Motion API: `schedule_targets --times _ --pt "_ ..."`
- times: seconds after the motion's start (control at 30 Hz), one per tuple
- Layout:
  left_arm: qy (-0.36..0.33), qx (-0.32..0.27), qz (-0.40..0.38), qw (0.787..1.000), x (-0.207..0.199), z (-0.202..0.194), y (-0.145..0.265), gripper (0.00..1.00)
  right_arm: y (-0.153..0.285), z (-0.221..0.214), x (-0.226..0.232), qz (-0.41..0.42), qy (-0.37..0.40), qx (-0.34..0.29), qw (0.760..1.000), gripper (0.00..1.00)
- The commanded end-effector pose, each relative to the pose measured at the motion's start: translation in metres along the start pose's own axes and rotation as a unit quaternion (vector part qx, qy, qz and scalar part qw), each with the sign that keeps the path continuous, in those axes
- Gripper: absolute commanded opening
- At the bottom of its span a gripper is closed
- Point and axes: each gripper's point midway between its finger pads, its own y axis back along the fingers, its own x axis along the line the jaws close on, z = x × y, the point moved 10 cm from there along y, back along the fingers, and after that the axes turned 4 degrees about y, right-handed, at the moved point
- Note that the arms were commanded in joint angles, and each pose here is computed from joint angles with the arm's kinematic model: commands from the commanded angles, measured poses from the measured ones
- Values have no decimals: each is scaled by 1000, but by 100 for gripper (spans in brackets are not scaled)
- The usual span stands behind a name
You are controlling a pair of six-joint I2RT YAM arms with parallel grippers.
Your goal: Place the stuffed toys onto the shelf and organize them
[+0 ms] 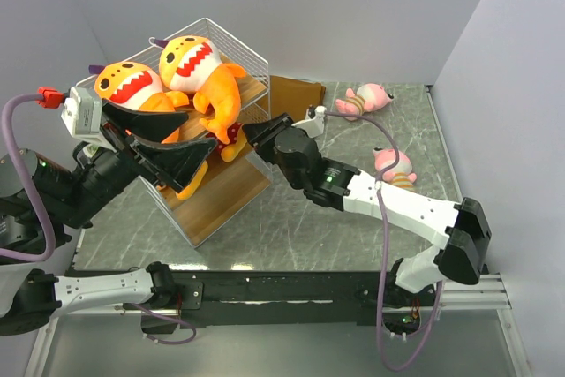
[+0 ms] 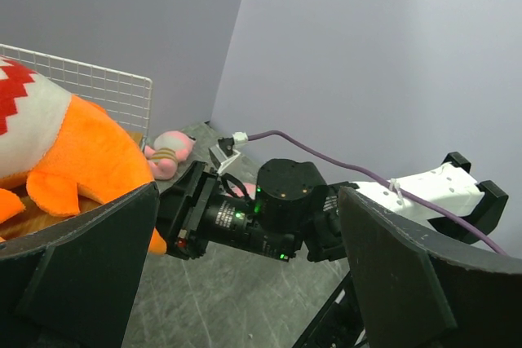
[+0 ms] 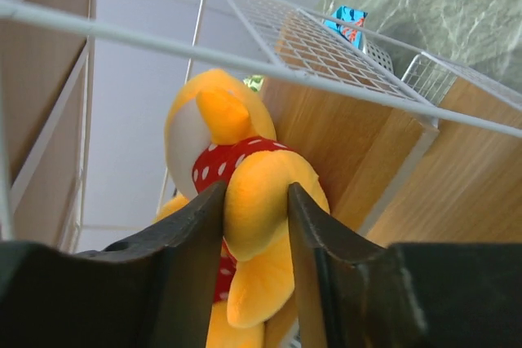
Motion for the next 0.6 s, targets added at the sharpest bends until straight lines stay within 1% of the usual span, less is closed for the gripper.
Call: schedule_targets --times 0.0,0.07,0.13,0.17,0.23,0.27,0.3,0.37,0.4,0.43,0.47,0.5,0.53,0.57 --pt "-10 -17 7 1000 0 6 -4 96 32 26 19 64 19 -18 998 45" --pt "-16 -19 6 1000 -1 7 -6 97 38 30 9 56 27 -18 998 48" --pt "-12 -23 24 999 -1 8 -12 97 51 39 7 70 43 -15 997 51" --pt "-14 -24 30 999 -1 9 -15 97 53 39 -2 66 60 -9 996 53" --pt "-24 -14 25 999 -5 9 -24 96 64 44 -7 75 105 -3 992 54" --pt "-28 -11 23 999 -6 8 -28 96 64 43 -20 57 130 1 990 56" --pt "-35 -2 23 999 -8 3 -37 96 70 49 -21 56 133 -6 990 57" --pt "-49 5 17 999 -10 0 -46 96 72 49 -43 25 160 8 987 59" --pt "-55 18 18 998 -12 -7 -57 96 74 60 -48 15 160 0 987 59" --pt "-54 18 13 998 -15 -5 -60 96 76 64 -54 0 161 -3 987 59" --pt "-55 26 2 998 -18 -7 -64 96 76 67 -68 -38 171 -17 984 59" --pt "-57 38 4 998 -20 -14 -74 96 79 78 -75 -59 160 -40 985 58" --pt "-51 37 3 998 -22 -11 -77 96 80 84 -83 -85 150 -57 983 58" --pt "-51 42 -1 998 -23 -13 -80 97 82 88 -103 -132 154 -67 977 57"
